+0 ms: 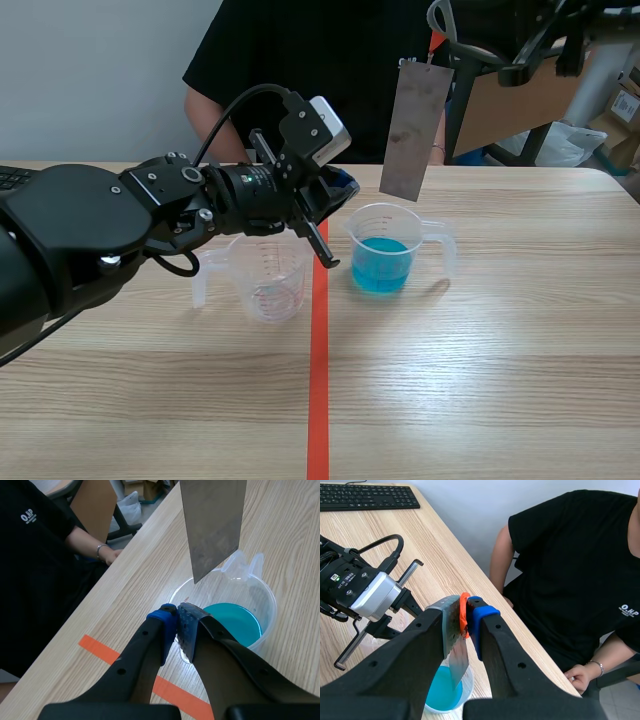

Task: Do the redox reaction experiment.
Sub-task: 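Point at the plate with the left hand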

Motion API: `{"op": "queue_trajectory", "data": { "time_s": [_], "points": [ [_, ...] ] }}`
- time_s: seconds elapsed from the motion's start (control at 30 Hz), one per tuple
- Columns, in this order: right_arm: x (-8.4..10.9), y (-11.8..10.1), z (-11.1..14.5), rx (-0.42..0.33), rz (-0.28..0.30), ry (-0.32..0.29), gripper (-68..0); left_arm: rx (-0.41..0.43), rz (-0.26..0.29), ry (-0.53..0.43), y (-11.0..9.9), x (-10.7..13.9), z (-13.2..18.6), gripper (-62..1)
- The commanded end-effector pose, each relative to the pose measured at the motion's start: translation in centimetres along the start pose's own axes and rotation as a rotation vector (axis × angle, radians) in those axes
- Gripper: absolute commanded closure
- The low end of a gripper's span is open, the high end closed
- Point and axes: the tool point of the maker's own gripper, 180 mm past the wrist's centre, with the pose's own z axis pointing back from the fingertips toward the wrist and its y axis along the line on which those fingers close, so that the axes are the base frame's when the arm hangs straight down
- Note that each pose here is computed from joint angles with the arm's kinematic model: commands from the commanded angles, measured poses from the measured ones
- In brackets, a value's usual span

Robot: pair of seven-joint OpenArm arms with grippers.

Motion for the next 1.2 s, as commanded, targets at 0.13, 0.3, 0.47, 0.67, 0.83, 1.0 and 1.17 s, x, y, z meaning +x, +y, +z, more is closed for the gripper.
{"op": "queue_trajectory", "data": {
  "time_s": [0.13, 0.3, 0.47, 0.67, 0.83, 1.0, 1.17],
  "points": [
    [1.6, -0.6, 0.1, -0.012, 0.021, -0.044, -1.6, 0.012, -0.003, -0.062, 0.7, 2.3, -0.5, -4.0],
    [1.6, -0.6, 0.1, -0.012, 0.021, -0.044, -1.5, 0.012, -0.003, -0.062, 0.7, 2.3, -0.5, -4.0],
    [1.6, -0.6, 0.1, -0.011, 0.018, -0.046, -1.5, 0.024, 0.041, -0.071, 1.1, 2.2, -0.2, -4.0],
    [1.7, -0.6, 0.1, -0.010, 0.016, -0.048, -1.5, 0.052, 0.095, -0.084, 2.8, 1.6, 2.0, -4.0],
    [1.6, -0.6, 0.1, -0.010, 0.016, -0.047, -1.5, 0.058, 0.061, -0.072, 3.2, 0.2, 6.0, -4.0],
    [1.6, -0.6, 0.1, -0.010, 0.016, -0.047, -1.6, 0.084, 0.088, 0.021, 3.3, -2.8, 11.5, -4.0],
    [1.6, -0.6, 0.1, -0.010, 0.017, -0.044, -1.6, 0.170, 0.155, 0.140, 4.7, -6.4, 17.9, -4.0]
  ]
}}
